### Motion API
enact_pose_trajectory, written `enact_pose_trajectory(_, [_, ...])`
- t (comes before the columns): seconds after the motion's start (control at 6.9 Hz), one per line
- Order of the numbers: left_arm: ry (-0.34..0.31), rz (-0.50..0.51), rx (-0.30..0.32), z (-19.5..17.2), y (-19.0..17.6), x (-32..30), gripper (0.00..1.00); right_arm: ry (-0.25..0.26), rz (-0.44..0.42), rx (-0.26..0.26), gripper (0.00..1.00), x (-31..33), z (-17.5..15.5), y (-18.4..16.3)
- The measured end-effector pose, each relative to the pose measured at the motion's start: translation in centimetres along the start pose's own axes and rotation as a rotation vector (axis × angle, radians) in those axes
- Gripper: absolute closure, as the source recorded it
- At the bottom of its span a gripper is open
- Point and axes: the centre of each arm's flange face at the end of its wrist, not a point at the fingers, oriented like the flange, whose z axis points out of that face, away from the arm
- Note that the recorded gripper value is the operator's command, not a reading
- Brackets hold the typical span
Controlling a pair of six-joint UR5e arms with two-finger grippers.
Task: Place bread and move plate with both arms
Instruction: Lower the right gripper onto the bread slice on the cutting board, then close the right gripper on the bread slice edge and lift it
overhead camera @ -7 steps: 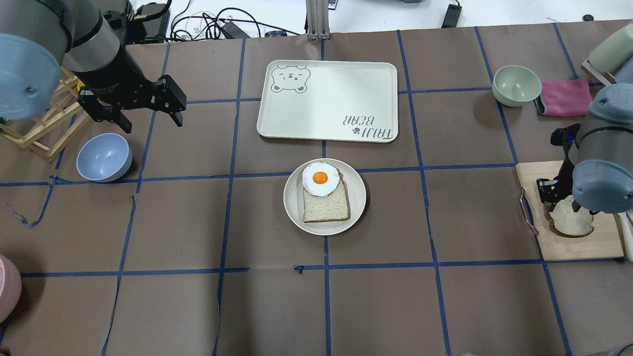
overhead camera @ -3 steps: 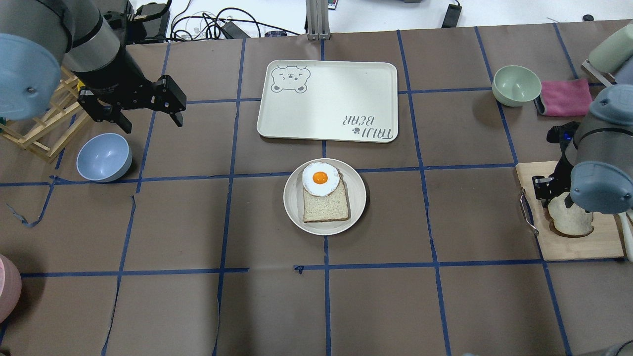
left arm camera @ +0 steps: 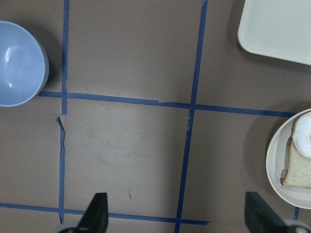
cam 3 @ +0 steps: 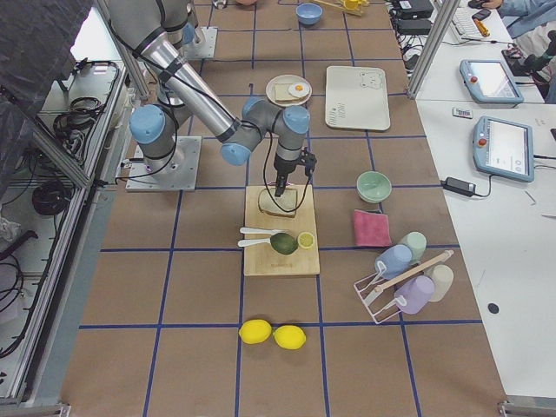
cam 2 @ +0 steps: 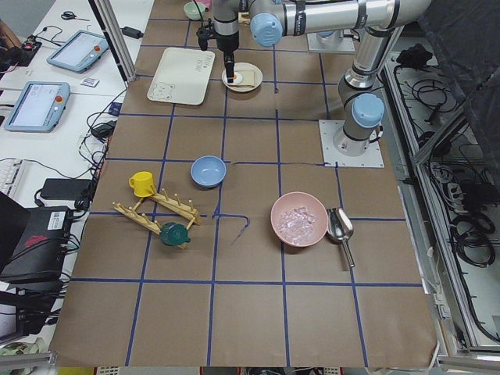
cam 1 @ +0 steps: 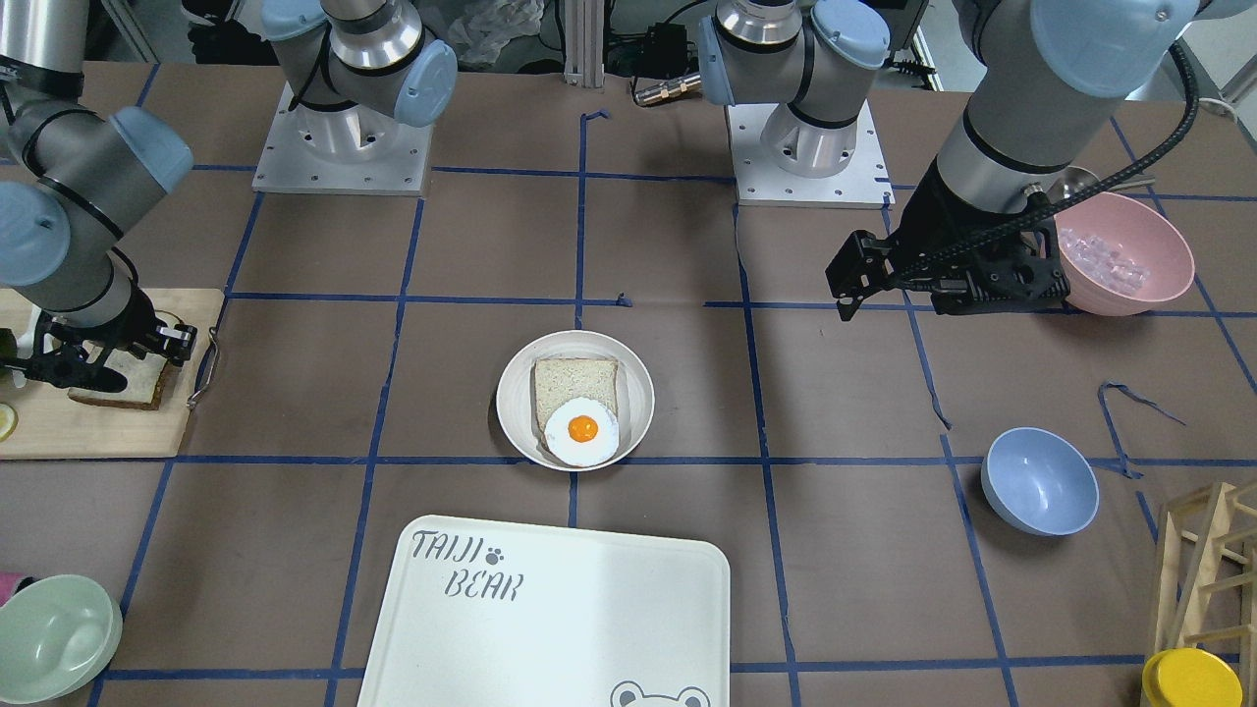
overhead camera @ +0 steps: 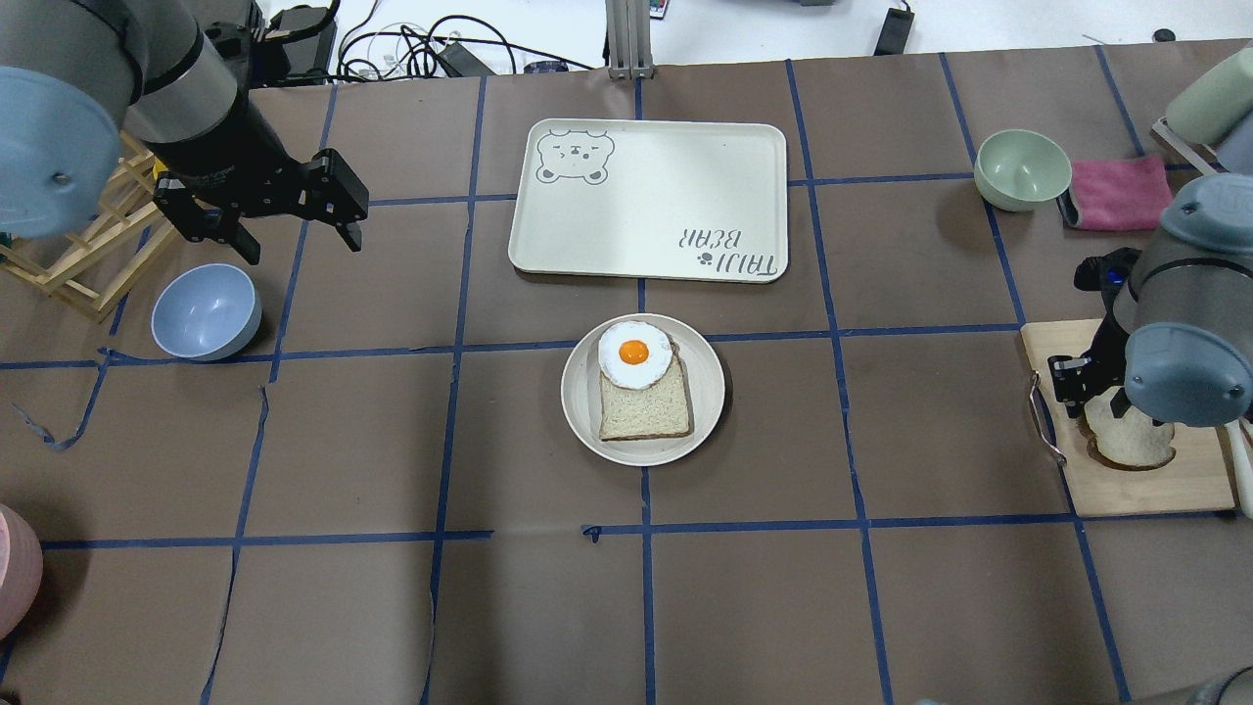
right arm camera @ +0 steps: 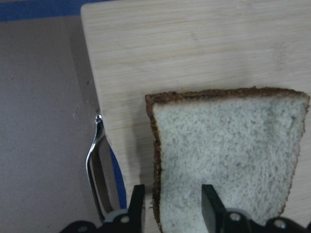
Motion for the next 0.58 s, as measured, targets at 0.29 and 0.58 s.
enact_pose_trajectory(0.29, [0.007,0.001,-0.003,0.11,-0.02,0.12,0.00,0.000,-0.009,-0.013,1.00,-0.06,0.44,0.00])
enact_pose_trajectory(0.58, [0.007,0.001,-0.004,0.14,-0.02,0.14,0.00,0.005,-0.013,-0.023,1.00,-0.03,0.75,-0.05])
